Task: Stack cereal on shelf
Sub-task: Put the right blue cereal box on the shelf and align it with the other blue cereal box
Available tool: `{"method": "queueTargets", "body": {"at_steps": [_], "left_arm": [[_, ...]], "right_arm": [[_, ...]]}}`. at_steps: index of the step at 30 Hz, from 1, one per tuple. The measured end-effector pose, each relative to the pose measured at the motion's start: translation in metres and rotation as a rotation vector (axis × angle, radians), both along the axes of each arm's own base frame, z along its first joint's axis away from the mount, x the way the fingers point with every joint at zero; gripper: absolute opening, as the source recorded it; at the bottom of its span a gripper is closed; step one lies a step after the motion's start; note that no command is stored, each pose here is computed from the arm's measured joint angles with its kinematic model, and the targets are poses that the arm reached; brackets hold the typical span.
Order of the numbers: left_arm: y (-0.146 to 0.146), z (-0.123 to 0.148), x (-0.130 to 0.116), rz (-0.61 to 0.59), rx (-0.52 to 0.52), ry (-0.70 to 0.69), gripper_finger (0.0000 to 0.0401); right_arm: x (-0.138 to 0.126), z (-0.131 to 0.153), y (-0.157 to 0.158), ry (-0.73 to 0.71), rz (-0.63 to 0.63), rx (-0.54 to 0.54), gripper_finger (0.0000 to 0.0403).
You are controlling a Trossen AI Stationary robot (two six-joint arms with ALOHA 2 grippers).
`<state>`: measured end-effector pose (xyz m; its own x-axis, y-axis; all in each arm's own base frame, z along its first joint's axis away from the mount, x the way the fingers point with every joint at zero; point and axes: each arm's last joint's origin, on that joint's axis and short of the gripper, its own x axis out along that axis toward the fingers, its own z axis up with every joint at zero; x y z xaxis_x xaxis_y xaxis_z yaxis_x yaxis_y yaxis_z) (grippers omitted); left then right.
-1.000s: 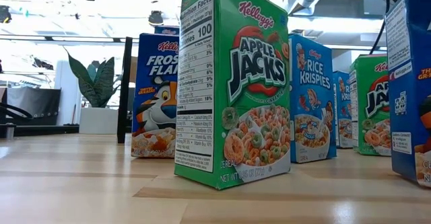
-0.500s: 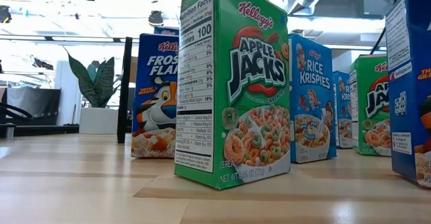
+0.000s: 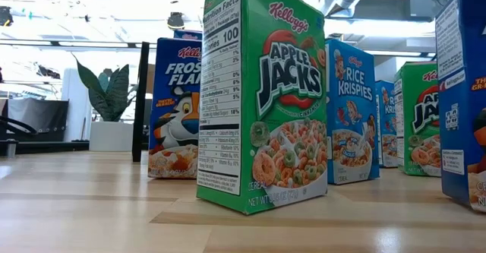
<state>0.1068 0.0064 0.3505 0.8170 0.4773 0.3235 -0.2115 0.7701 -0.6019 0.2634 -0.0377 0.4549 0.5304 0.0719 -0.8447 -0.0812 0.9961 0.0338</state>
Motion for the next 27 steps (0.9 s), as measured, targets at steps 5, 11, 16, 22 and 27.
{"method": "queueTargets", "body": {"at_steps": [5,11,16,22,27], "left_arm": [[0.000,-0.001,0.000,0.000,0.003,0.009,0.0283],[0.000,-0.001,0.000,-0.001,0.000,0.010,0.0283],[0.000,-0.001,0.000,-0.002,-0.001,0.010,0.0283],[0.000,-0.001,0.000,-0.007,-0.014,0.003,0.0283],[0.000,-0.001,0.000,-0.004,-0.010,0.006,0.0283]], "right_arm": [[-0.008,0.004,0.056,0.024,0.032,0.053,0.0230],[-0.017,-0.003,0.129,0.074,-0.058,0.066,0.0224],[-0.018,-0.016,0.176,0.088,-0.219,0.083,0.0237],[-0.015,-0.041,0.223,0.170,-0.339,0.141,0.0270],[-0.014,-0.064,0.259,0.190,-0.422,0.117,0.0290]]}}
